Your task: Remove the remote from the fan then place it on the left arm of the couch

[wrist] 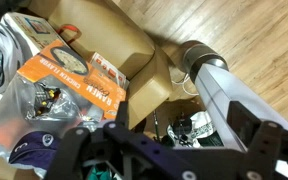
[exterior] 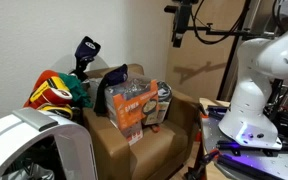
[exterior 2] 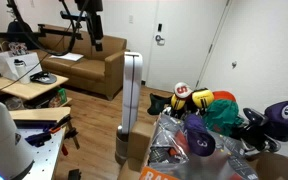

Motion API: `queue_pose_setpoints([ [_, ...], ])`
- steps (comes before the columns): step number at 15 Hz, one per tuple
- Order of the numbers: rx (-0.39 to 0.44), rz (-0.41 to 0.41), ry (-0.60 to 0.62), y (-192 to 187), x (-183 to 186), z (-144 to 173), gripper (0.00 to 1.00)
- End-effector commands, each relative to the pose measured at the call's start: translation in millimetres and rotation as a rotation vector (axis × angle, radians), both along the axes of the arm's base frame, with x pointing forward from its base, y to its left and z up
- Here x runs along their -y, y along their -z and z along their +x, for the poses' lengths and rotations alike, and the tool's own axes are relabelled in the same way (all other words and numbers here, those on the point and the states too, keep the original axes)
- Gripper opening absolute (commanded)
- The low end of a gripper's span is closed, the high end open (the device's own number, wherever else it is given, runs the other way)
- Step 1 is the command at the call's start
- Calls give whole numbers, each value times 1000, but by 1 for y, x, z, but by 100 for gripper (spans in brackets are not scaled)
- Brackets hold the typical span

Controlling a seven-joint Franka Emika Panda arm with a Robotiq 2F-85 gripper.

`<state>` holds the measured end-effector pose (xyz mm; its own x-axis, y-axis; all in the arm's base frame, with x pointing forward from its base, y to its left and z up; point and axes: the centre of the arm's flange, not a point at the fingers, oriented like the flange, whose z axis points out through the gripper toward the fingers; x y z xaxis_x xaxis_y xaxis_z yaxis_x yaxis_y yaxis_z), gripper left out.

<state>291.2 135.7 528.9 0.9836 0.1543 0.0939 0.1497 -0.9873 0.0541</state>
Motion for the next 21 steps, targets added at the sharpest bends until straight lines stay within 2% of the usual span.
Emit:
queue_pose_setpoints([
  [1,0,0,0,0,0,0,100],
  [6,0,0,0,0,0,0,100],
  [11,16,-65,-112,-16,18,18,100],
  [16,41,-92,-294,-50,28,59,100],
  [21,-49,-71,-511,-57,18,121,100],
])
